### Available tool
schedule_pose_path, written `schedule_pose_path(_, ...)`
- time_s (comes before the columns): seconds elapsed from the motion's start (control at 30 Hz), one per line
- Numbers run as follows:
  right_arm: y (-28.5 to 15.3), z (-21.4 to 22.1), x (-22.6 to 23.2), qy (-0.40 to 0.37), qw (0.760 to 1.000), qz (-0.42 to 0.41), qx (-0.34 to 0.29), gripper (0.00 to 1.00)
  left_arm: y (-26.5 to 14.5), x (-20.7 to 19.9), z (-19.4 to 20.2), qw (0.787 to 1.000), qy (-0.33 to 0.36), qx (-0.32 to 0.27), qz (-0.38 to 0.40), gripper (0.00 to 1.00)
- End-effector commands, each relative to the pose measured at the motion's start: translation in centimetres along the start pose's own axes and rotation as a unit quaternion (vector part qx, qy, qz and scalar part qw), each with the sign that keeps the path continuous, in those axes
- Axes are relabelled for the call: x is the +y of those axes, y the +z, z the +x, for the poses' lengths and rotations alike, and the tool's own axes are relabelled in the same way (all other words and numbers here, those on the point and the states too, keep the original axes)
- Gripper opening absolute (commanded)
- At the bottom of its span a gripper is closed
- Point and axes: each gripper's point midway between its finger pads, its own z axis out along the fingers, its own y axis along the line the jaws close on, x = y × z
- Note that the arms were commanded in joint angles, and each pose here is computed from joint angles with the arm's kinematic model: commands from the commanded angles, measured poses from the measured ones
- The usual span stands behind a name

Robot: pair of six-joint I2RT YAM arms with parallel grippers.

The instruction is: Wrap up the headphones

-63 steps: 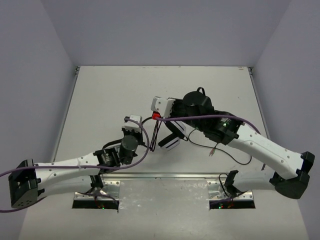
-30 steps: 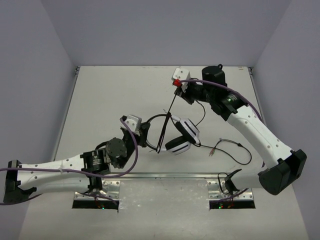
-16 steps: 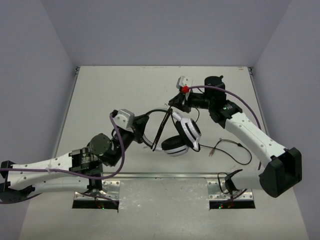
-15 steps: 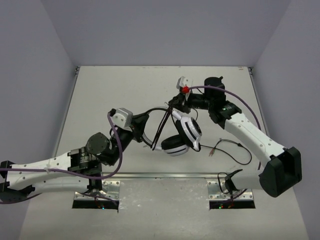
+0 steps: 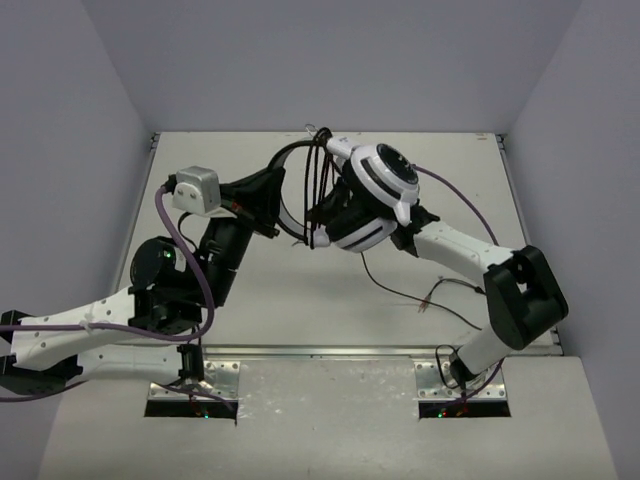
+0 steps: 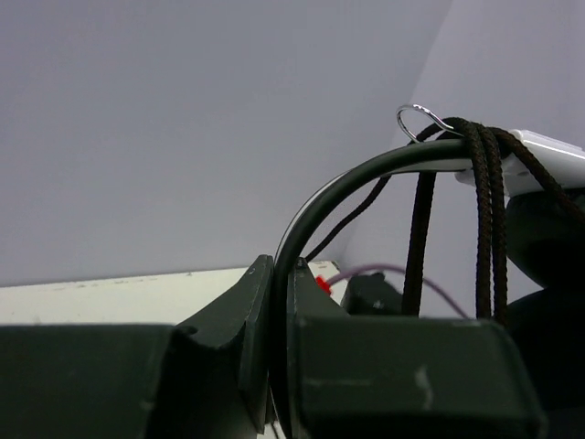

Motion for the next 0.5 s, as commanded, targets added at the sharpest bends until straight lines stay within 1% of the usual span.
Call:
schedule_pose_path(0.0, 2.3, -0.3, 3.0, -0.008, 0.999, -0.034, -0.026, 0.12, 1.2, 1.8, -6.7, 0.988, -0.102, -0.081, -0.086, 0.0)
schedule_pose_path(0.03, 2.3, 0.2, 3.3, 0.002, 0.999, -0.034, -0.026, 0.12, 1.3, 2.7, -6.5, 0.987, -0.084, -0.076, -0.117, 0.0)
schedule_pose_path(0.07, 2.3, 1.9, 4.0, 0.017, 0.999, -0.037, -0.018, 0.12, 1.9, 2.6, -7.2, 0.982, -0.093, -0.09, -0.134, 0.0)
schedule_pose_path(0.13, 2.3, 2.7, 4.9, 0.019, 0.999, -0.039, -0.023, 0.11, 2.7, 3.2, -7.3, 0.979, -0.075, -0.09, -0.165, 0.0)
schedule_pose_path(0.17, 1.9, 4.3, 5.4, 0.028, 0.999, -0.034, -0.014, 0.1, 3.8, 3.9, -6.8, 0.978, -0.05, -0.085, -0.183, 0.0)
schedule_pose_path(0.2, 2.0, 4.2, 6.5, 0.02, 0.999, -0.039, -0.019, 0.05, 5.0, 4.0, -7.3, 0.976, -0.05, -0.088, -0.194, 0.0)
schedule_pose_path(0.23, 1.8, 4.7, 7.1, 0.02, 0.999, -0.037, -0.019, 0.02, 6.6, 5.2, -7.8, 0.971, -0.076, -0.105, -0.202, 0.0)
schedule_pose_path(0.27, 1.2, 6.2, 8.0, 0.027, 0.999, -0.037, -0.01, 0.02, 7.5, 5.8, -6.6, 0.975, -0.043, -0.076, -0.205, 0.0)
schedule_pose_path(0.3, 1.0, 5.6, 9.0, 0.014, 0.999, -0.035, -0.022, 0.01, 8.2, 6.5, -6.9, 0.972, -0.039, -0.085, -0.215, 0.0)
schedule_pose_path(0.33, 0.3, 7.0, 9.8, 0.017, 0.999, -0.031, -0.013, 0.02, 8.7, 7.6, -6.8, 0.969, -0.024, -0.085, -0.229, 0.0)
schedule_pose_path(0.37, 0.2, 7.2, 11.0, 0.011, 0.999, -0.038, -0.013, 0.01, 9.4, 8.0, -6.5, 0.968, -0.01, -0.082, -0.238, 0.0)
schedule_pose_path(0.4, -0.2, 6.6, 11.4, 0.003, 0.999, -0.026, -0.021, 0.01, 9.8, 8.2, -6.0, 0.967, -0.001, -0.076, -0.244, 0.0)
schedule_pose_path(0.43, -0.5, 7.3, 12.1, -0.007, 1.0, -0.026, -0.012, 0.01, 10.3, 9.1, -5.5, 0.964, 0.014, -0.068, -0.258, 0.0)
schedule_pose_path(0.47, -0.4, 8.4, 13.5, -0.002, 0.999, -0.038, 0.013, 0.01, 11.0, 9.5, -4.3, 0.962, 0.027, -0.059, -0.266, 0.0)
